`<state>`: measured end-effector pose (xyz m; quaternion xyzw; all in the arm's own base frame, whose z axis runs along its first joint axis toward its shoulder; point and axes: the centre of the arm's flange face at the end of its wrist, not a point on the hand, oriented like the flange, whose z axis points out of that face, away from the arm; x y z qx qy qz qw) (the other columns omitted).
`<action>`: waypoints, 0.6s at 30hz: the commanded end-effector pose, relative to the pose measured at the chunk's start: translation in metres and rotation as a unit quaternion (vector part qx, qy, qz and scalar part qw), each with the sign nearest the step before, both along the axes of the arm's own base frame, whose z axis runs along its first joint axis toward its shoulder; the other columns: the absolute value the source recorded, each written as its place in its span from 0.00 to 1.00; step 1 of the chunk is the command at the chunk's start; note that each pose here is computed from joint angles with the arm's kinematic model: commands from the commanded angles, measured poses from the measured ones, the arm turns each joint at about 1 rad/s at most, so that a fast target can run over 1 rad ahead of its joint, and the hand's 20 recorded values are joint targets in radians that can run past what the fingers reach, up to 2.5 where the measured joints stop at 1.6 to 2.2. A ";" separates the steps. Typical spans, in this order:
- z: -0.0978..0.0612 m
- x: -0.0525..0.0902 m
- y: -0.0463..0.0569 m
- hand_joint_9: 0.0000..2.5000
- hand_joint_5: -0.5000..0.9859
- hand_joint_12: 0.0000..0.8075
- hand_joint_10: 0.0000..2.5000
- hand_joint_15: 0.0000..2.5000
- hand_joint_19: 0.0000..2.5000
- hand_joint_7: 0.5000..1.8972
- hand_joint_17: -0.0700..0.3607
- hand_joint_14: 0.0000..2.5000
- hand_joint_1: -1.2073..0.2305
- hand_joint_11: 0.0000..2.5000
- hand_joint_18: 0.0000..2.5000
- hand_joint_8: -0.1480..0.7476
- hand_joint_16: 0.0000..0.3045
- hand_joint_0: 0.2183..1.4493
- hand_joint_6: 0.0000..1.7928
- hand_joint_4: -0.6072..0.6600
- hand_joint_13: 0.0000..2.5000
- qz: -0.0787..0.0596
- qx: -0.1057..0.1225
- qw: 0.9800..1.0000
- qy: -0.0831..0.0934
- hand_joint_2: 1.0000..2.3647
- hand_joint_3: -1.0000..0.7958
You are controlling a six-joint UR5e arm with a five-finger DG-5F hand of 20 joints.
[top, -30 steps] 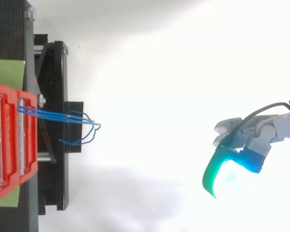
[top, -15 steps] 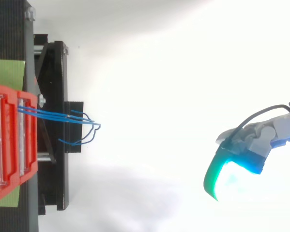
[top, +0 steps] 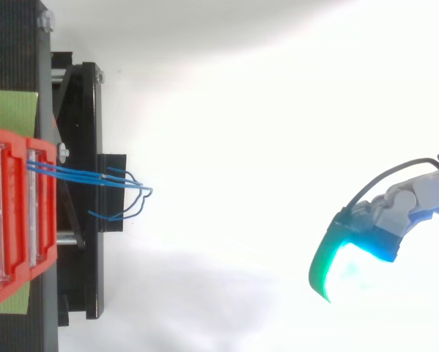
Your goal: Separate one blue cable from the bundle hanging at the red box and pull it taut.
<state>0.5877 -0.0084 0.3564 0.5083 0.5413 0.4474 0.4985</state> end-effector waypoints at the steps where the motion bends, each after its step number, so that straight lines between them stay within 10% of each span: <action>1: -0.001 0.000 0.001 0.17 0.19 0.43 0.00 0.07 0.20 0.21 0.43 0.00 0.51 0.07 0.18 0.46 0.17 0.27 0.28 0.67 0.16 0.004 0.000 1.000 0.002 0.00 0.28; 11: -0.014 0.003 0.001 0.19 0.19 0.43 0.00 0.07 0.20 0.21 0.42 0.00 0.51 0.07 0.17 0.47 0.16 0.27 0.28 0.67 0.16 0.002 -0.039 0.999 0.014 0.00 0.28; 18: -0.058 0.020 0.001 0.19 0.19 0.43 0.00 0.07 0.20 0.21 0.42 0.00 0.51 0.08 0.18 0.47 0.16 0.27 0.28 0.67 0.16 -0.019 -0.047 0.998 0.037 0.00 0.28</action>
